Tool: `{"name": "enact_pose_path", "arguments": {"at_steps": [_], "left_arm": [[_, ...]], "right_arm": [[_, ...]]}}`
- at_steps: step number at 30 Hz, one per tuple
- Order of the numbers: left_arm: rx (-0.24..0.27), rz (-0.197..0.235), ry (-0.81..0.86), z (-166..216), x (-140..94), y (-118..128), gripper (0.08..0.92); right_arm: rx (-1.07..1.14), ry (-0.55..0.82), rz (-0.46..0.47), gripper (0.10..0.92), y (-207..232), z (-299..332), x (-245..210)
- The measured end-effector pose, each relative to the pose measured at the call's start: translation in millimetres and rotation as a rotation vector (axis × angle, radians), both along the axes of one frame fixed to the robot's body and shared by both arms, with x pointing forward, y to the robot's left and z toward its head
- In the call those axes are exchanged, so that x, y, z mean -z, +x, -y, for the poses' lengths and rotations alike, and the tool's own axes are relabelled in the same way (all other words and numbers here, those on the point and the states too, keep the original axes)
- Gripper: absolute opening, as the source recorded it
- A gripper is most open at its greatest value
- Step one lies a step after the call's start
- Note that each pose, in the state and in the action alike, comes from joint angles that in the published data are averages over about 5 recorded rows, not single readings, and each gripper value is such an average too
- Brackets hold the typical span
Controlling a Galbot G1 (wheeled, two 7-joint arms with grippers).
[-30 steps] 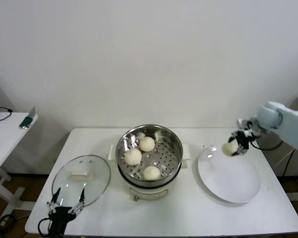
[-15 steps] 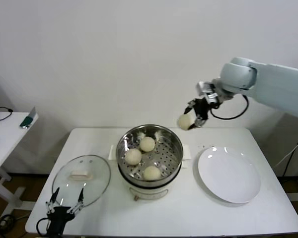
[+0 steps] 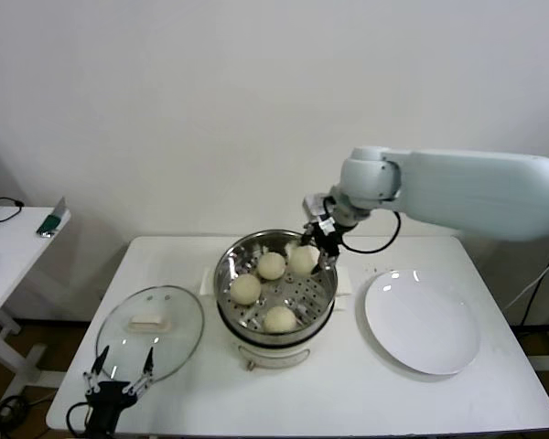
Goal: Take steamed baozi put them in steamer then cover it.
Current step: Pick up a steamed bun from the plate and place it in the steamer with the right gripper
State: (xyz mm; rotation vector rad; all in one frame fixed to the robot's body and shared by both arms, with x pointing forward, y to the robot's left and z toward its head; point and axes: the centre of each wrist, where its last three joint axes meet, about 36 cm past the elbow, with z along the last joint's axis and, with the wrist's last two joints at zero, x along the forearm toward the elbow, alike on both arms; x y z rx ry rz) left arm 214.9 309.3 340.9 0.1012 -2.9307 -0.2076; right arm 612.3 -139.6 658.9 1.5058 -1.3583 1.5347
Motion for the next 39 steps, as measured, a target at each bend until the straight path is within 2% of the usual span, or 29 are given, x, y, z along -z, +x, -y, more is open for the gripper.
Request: {"name": "enact_pose_path", "arguments": {"at_steps": [17, 22, 27, 39], "left_arm": [[0.001, 0.003, 0.000, 0, -1, 0, 0.823], [-0.001, 0.004, 0.000, 0, -1, 0, 0.823], [-0.005, 0.007, 0.002, 0, -2, 0, 0.823], [-0.011, 0.015, 0.086, -5, -9, 4, 0.823]], "right_arm": [[-0.022, -0.068, -0.016, 0.661, -4, -21, 62], [-0.022, -0.063, -0.011, 0.739, -3, -23, 67], [-0.012, -0.030, -0.015, 0.817, 0, -21, 60], [0.114, 0.170, -0.022, 0.823, 10, 22, -3]]}}
